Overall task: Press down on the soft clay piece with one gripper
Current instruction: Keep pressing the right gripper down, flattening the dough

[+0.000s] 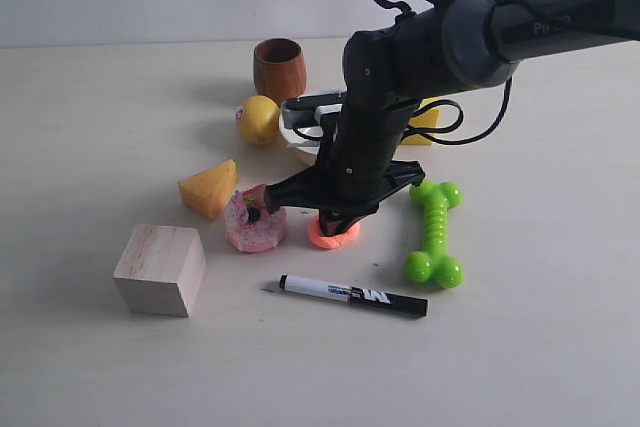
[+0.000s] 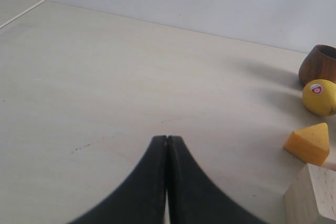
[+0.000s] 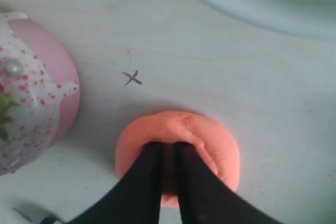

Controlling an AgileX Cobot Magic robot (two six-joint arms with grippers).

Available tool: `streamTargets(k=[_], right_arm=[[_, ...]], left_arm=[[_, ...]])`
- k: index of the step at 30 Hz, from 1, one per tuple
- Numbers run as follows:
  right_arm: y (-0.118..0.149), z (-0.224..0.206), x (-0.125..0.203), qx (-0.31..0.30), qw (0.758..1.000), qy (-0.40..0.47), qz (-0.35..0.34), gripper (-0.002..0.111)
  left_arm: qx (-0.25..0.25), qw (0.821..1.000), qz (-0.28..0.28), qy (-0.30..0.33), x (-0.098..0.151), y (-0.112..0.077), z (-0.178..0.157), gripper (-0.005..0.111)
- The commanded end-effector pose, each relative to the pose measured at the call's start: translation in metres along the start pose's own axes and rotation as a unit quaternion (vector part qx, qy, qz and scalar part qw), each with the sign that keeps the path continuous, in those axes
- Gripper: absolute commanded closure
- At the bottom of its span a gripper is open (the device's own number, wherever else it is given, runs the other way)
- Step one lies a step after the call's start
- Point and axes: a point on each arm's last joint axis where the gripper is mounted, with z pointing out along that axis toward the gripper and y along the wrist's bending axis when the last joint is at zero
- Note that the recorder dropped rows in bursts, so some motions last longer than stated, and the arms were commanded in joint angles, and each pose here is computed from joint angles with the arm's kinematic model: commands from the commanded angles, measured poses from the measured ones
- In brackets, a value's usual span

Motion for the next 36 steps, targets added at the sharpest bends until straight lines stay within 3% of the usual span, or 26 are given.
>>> streamTargets(k=[1,7,12,36], right_arm=[[-0.0075,0.0130,0.0114,0.027,0.999,0.044,-0.015,0.093],[-0.0067,0.0089,0.0101,0.025,0.999,0.036,-0.017,0.095],[-0.0066,0.0090,0.0099,0.025,0.999,0.034,-0.017,0.107],[-0.0056,0.0049,0.0087,0.021,0.999,0.026,-0.030,0.107]], left_arm=[[0.004,1.000,-0.001,-0.002,0.0006,-0.0004,-0.0002,0.107],[0.004,1.000,-0.001,-0.002,0.0006,-0.0004,-0.0002,0.107],[0.004,1.000,-0.001,-0.002,0.0006,-0.0004,-0.0002,0.107],[0.004,1.000,-0.001,-0.002,0.0006,-0.0004,-0.0002,0.107]])
